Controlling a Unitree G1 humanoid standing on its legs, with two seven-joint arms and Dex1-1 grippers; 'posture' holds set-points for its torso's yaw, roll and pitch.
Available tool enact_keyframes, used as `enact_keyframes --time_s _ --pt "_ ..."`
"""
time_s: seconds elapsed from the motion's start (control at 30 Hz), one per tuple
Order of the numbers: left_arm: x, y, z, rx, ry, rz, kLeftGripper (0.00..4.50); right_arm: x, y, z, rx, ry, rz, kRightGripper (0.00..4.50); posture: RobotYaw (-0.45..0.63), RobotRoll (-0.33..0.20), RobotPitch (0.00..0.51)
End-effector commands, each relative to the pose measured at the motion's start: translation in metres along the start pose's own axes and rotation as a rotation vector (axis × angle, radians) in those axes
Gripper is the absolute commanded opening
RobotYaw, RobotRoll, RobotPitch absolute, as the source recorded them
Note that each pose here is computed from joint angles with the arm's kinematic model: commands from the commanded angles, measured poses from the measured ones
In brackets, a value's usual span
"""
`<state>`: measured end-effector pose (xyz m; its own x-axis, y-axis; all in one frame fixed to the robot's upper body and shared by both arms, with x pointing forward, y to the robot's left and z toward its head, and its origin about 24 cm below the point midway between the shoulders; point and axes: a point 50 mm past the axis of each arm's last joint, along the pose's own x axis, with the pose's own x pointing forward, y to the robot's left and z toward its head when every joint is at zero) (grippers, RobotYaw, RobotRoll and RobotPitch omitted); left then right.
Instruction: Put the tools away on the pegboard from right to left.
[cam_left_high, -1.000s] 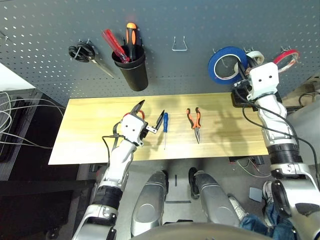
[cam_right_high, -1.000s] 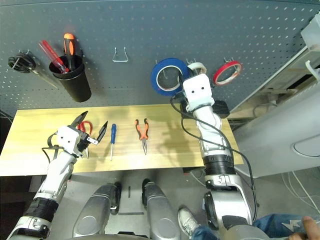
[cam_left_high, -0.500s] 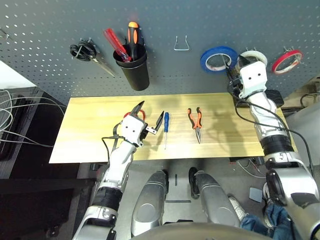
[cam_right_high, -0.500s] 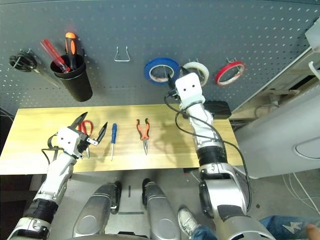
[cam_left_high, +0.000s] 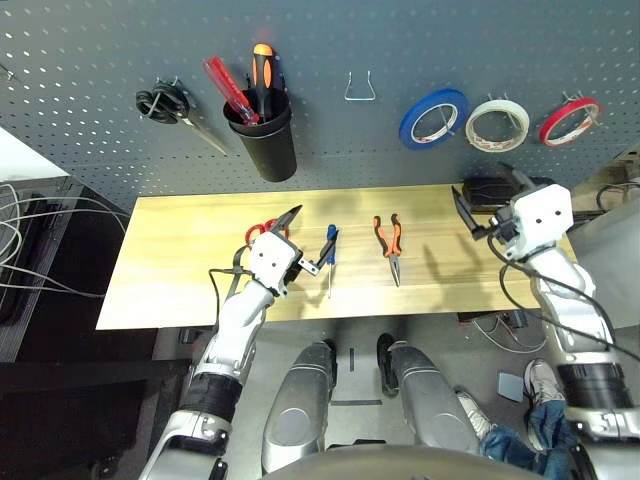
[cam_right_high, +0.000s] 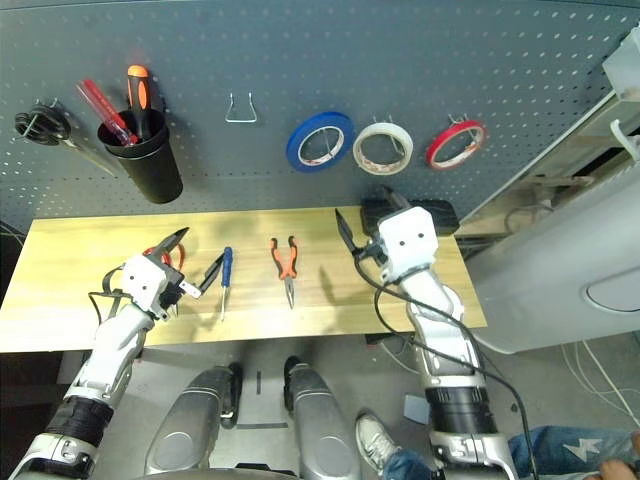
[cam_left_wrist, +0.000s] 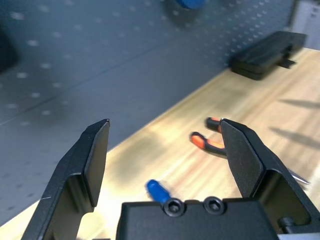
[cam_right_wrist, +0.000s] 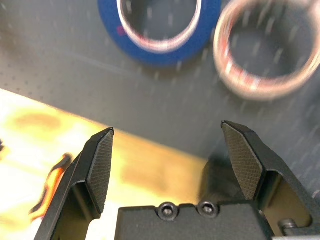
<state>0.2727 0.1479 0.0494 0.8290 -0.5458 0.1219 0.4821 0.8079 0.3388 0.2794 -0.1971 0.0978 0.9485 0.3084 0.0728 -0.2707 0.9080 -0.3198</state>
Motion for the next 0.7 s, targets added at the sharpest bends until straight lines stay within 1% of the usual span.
enact_keyframes --time_s 0.03,0.17,0.27,0.43,0.6,0.7 --pt "0.001 -0.010 -0.001 -0.007 0.040 -0.067 4.50 0.008 0.016 -0.015 0.073 0.123 0.041 4.45 0.08 0.000 0.274" --pt "0.003 -0.015 -0.002 -0.008 0.077 -0.110 4.50 0.026 0.024 -0.024 0.196 0.230 0.017 4.45 0.09 0.000 0.283" --pt "0.002 -0.017 -0.002 -0.019 0.099 -0.108 4.50 0.039 0.027 -0.034 0.277 0.339 0.002 4.45 0.11 0.000 0.293" --pt "0.000 -0.018 0.000 -0.025 0.125 -0.093 4.50 0.053 0.031 -0.043 0.374 0.478 -0.008 4.45 0.13 0.000 0.331" --pt "-0.001 -0.023 0.002 -0.023 0.145 -0.103 4.50 0.060 0.038 -0.047 0.416 0.567 0.007 4.45 0.14 0.000 0.366" --pt "-0.001 -0.030 0.002 -0.011 0.175 -0.129 4.50 0.063 0.044 -0.050 0.423 0.602 0.021 4.45 0.15 0.000 0.397"
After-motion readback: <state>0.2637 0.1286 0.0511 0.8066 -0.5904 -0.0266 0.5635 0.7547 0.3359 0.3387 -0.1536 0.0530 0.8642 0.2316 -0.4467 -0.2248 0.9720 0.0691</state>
